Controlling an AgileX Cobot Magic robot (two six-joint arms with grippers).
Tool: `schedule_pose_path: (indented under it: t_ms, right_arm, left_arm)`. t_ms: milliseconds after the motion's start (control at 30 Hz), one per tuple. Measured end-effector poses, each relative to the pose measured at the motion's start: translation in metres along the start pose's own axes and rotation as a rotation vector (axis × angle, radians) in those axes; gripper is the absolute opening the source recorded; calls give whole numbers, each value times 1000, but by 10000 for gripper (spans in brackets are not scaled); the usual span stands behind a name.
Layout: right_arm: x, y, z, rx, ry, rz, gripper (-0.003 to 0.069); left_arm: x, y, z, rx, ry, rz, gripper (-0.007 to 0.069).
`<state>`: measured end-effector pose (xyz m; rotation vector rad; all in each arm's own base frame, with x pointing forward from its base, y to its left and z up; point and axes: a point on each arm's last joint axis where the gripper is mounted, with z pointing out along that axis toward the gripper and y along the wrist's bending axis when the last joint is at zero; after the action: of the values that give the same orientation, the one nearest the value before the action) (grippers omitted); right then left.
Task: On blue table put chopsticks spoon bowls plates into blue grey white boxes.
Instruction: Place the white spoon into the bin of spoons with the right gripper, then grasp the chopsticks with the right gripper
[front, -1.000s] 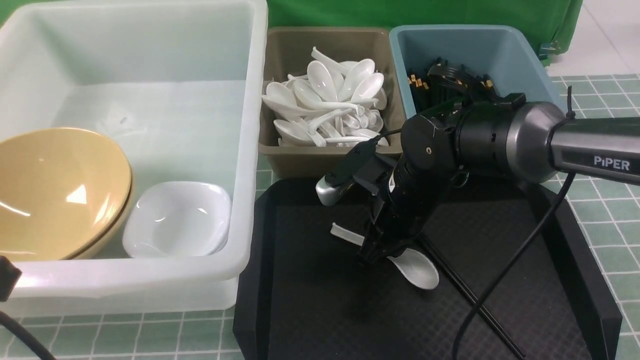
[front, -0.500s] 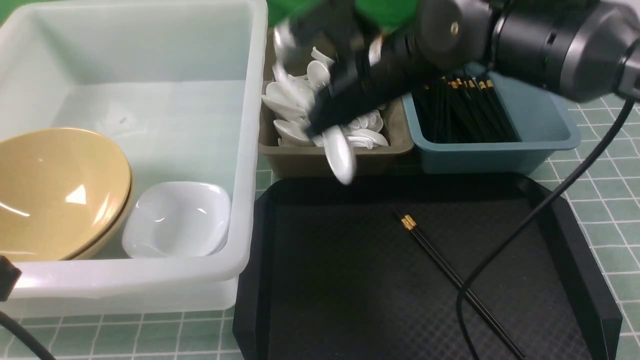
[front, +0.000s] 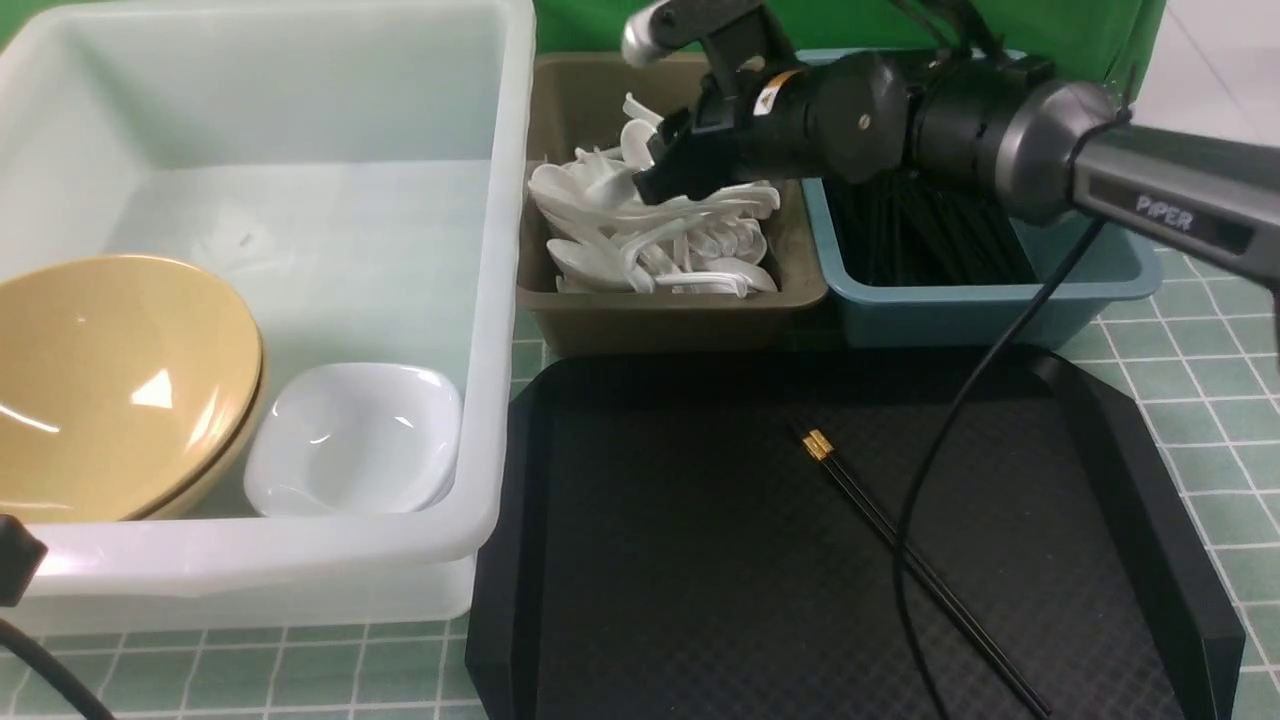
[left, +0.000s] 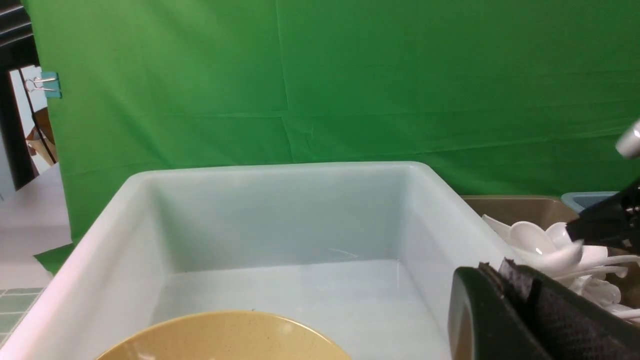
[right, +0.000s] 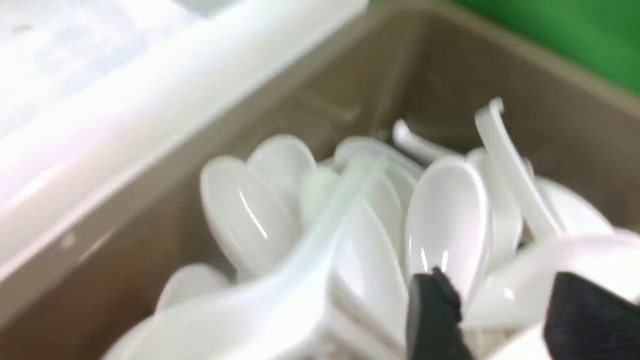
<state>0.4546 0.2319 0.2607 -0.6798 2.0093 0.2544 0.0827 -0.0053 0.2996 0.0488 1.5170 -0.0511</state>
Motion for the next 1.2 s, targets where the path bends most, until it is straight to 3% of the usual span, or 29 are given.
schedule_pose_path:
  t_ms: [67,233,300,367,433,500,600,700,833,1100,1200]
  right_arm:
    - [-8,0,-13,-15,23,-4,391]
    - [-52,-1,-113,-28,132,-61,391]
    - [-52,-2,-127,-24,184,-53,386]
    - [-32,-2,-144,-23,375,-15,377]
    - [-6,1,-141,-34,519,7,374]
    - [49,12,-124,-68,733,15,373]
    - [104,28,-111,-99,858,8,372]
    - [130,35,-106,-102,872,9,365]
    - [143,36,-102,-92,837,14,335]
    - [159,38,-86,-92,849,14,156]
    - [159,38,-86,-92,849,14,138]
  left_arm:
    - [0,0,0,0,0,-2,3]
    - [-1,0,0,1,-8,-3,3]
    - [-1,0,0,1,-10,-3,3]
    - [-2,0,0,3,-19,-4,3]
    - [-2,0,0,4,-25,-9,3]
    - [-2,0,0,4,-27,-10,3]
    - [-2,0,0,4,-27,-10,3]
    - [-2,0,0,4,-27,-11,3]
    - [-2,0,0,3,-20,-11,3]
    - [-1,0,0,1,-8,-11,3]
    - [-1,0,0,1,-8,-11,3]
